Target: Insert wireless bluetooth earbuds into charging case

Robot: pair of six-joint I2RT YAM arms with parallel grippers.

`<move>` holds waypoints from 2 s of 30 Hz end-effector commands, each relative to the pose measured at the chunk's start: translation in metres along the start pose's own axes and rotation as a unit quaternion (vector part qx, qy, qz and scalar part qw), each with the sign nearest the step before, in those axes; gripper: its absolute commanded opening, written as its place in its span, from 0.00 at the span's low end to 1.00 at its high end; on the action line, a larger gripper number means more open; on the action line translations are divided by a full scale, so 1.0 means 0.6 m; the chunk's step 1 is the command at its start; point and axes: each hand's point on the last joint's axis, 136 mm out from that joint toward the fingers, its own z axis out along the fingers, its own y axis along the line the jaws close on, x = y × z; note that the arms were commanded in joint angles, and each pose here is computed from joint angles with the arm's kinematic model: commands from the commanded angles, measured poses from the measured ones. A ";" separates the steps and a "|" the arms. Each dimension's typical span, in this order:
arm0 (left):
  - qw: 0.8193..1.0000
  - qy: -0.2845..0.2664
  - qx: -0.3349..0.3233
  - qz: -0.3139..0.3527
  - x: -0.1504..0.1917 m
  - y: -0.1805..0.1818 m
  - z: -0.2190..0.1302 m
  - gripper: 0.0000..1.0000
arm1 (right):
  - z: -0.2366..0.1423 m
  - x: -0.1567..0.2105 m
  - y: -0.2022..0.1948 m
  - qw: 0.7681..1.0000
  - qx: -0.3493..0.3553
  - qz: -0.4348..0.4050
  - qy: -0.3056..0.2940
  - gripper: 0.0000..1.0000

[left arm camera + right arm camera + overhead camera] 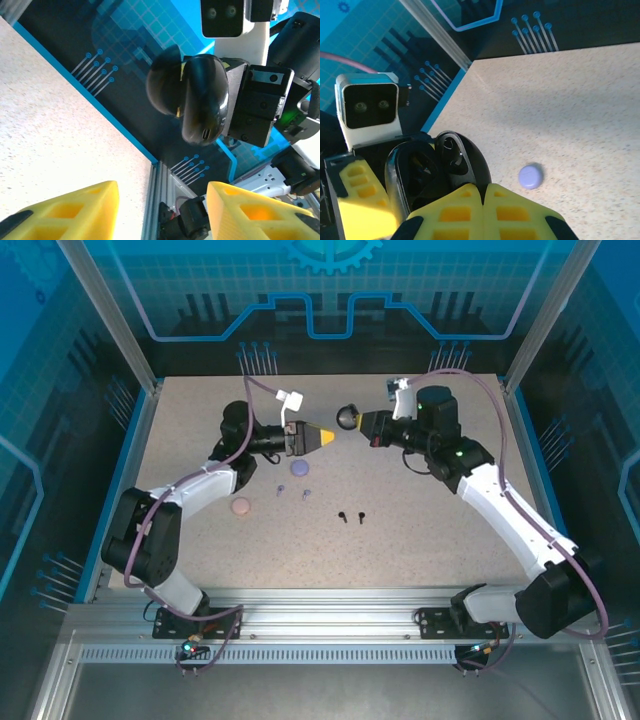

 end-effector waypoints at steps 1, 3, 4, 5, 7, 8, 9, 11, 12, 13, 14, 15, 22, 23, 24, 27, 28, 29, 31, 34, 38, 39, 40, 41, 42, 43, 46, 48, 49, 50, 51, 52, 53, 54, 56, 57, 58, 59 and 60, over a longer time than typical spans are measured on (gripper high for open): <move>0.999 -0.011 0.001 0.053 -0.048 -0.036 -0.015 0.55 | -0.021 -0.017 -0.019 0.999 0.035 -0.038 0.009 0.00; 0.998 0.002 -0.007 0.059 -0.056 -0.036 -0.015 0.56 | -0.026 -0.023 -0.021 0.998 0.036 -0.058 0.016 0.00; 0.998 0.010 -0.011 0.066 -0.060 -0.037 -0.015 0.56 | -0.027 -0.024 -0.026 0.997 0.041 -0.066 0.022 0.00; 0.997 0.021 -0.016 0.073 -0.061 -0.039 -0.013 0.57 | -0.029 -0.028 -0.026 0.996 0.041 -0.079 0.026 0.00; 0.995 0.041 -0.024 0.082 -0.063 -0.040 -0.012 0.59 | -0.031 -0.031 -0.027 0.994 0.039 -0.099 0.034 0.00; 0.995 0.054 -0.025 0.086 -0.063 -0.042 -0.011 0.60 | -0.032 -0.032 -0.025 0.993 0.035 -0.110 0.038 0.00; 0.994 0.064 -0.024 0.088 -0.063 -0.043 -0.010 0.60 | -0.032 -0.034 -0.022 0.991 0.031 -0.120 0.041 0.00; 0.992 0.086 -0.021 0.092 -0.063 -0.047 -0.008 0.61 | -0.030 -0.034 -0.015 0.989 0.015 -0.138 0.047 0.00; 0.991 0.094 -0.022 0.094 -0.062 -0.046 -0.008 0.61 | -0.029 -0.034 -0.012 0.988 0.009 -0.145 0.051 0.00; 0.990 0.103 -0.022 0.098 -0.062 -0.048 -0.008 0.61 | -0.028 -0.035 -0.010 0.987 0.005 -0.150 0.055 0.00; 0.988 0.110 -0.021 0.102 -0.062 -0.051 -0.008 0.62 | -0.027 -0.034 -0.007 0.986 -0.001 -0.155 0.059 0.00; 0.987 0.117 -0.019 0.104 -0.062 -0.053 -0.008 0.62 | -0.026 -0.035 -0.004 0.985 -0.007 -0.159 0.062 0.00; 0.982 0.152 0.005 0.110 -0.059 -0.068 -0.004 0.63 | -0.011 -0.026 0.015 0.980 -0.052 -0.168 0.091 0.00; 0.982 0.155 0.007 0.111 -0.058 -0.069 -0.003 0.63 | -0.010 -0.025 0.018 0.980 -0.055 -0.168 0.093 0.00; 0.981 0.157 0.008 0.112 -0.058 -0.070 -0.003 0.63 | -0.007 -0.023 0.020 0.979 -0.061 -0.169 0.096 0.00; 0.980 0.166 0.011 0.113 -0.055 -0.072 -0.001 0.63 | -0.002 -0.019 0.026 0.977 -0.073 -0.171 0.103 0.00; 0.979 0.168 0.013 0.113 -0.055 -0.074 0.001 0.62 | 0.001 -0.017 0.027 0.977 -0.075 -0.172 0.107 0.00; 0.979 0.171 0.015 0.112 -0.053 -0.074 0.002 0.62 | 0.003 -0.016 0.028 0.976 -0.075 -0.172 0.108 0.00; 0.978 0.176 0.017 0.112 -0.050 -0.077 0.005 0.62 | 0.008 -0.015 0.030 0.976 -0.078 -0.173 0.111 0.00; 0.977 0.181 0.017 0.111 -0.044 -0.073 0.010 0.62 | 0.015 -0.013 0.034 0.975 -0.083 -0.173 0.113 0.00; 0.977 0.185 0.018 0.109 -0.040 -0.070 0.015 0.61 | 0.022 -0.012 0.041 0.974 -0.089 -0.173 0.112 0.00; 0.976 0.185 0.017 0.110 -0.040 -0.069 0.016 0.61 | 0.023 -0.013 0.043 0.974 -0.091 -0.173 0.112 0.00; 0.976 0.187 0.018 0.108 -0.038 -0.068 0.017 0.61 | 0.026 -0.012 0.045 0.974 -0.092 -0.173 0.112 0.00; 0.976 0.187 0.018 0.108 -0.038 -0.068 0.018 0.61 | 0.027 -0.012 0.047 0.974 -0.093 -0.173 0.113 0.00; 0.976 0.188 0.019 0.107 -0.036 -0.067 0.020 0.61 | 0.029 -0.011 0.049 0.974 -0.095 -0.174 0.113 0.00; 0.976 0.189 0.019 0.107 -0.035 -0.066 0.021 0.60 | 0.030 -0.011 0.050 0.974 -0.096 -0.174 0.113 0.00; 0.976 0.190 0.019 0.105 -0.034 -0.063 0.022 0.58 | 0.034 -0.010 0.054 0.973 -0.098 -0.174 0.113 0.00; 0.976 0.191 0.020 0.103 -0.033 -0.062 0.024 0.56 | 0.034 -0.010 0.056 0.973 -0.098 -0.175 0.113 0.00; 0.976 0.191 0.021 0.102 -0.032 -0.062 0.024 0.55 | 0.035 -0.009 0.058 0.973 -0.099 -0.175 0.113 0.00; 0.976 0.191 0.021 0.102 -0.032 -0.062 0.024 0.55 | 0.035 -0.009 0.058 0.973 -0.099 -0.174 0.113 0.00; 0.976 0.192 0.022 0.103 -0.031 -0.062 0.024 0.54 | 0.035 -0.009 0.059 0.973 -0.100 -0.175 0.113 0.00; 0.976 0.192 0.022 0.103 -0.031 -0.062 0.024 0.53 | 0.036 -0.009 0.060 0.973 -0.101 -0.175 0.113 0.00; 0.976 0.192 0.022 0.103 -0.032 -0.062 0.024 0.52 | 0.037 -0.008 0.061 0.973 -0.102 -0.174 0.113 0.00; 0.976 0.192 0.022 0.104 -0.032 -0.063 0.024 0.51 | 0.038 -0.008 0.062 0.973 -0.102 -0.174 0.114 0.00; 0.976 0.192 0.023 0.104 -0.031 -0.062 0.026 0.48 | 0.039 -0.010 0.062 0.973 -0.101 -0.175 0.112 0.00; 0.976 0.193 0.023 0.103 -0.030 -0.062 0.026 0.47 | 0.039 -0.009 0.063 0.973 -0.103 -0.173 0.112 0.00; 0.976 0.192 0.023 0.104 -0.031 -0.062 0.026 0.47 | 0.040 -0.010 0.065 0.973 -0.104 -0.174 0.112 0.00; 0.976 0.193 0.023 0.104 -0.031 -0.062 0.027 0.46 | 0.040 -0.009 0.065 0.973 -0.105 -0.174 0.113 0.00; 0.975 0.193 0.025 0.103 -0.030 -0.062 0.028 0.45 | 0.041 -0.009 0.066 0.972 -0.105 -0.174 0.113 0.00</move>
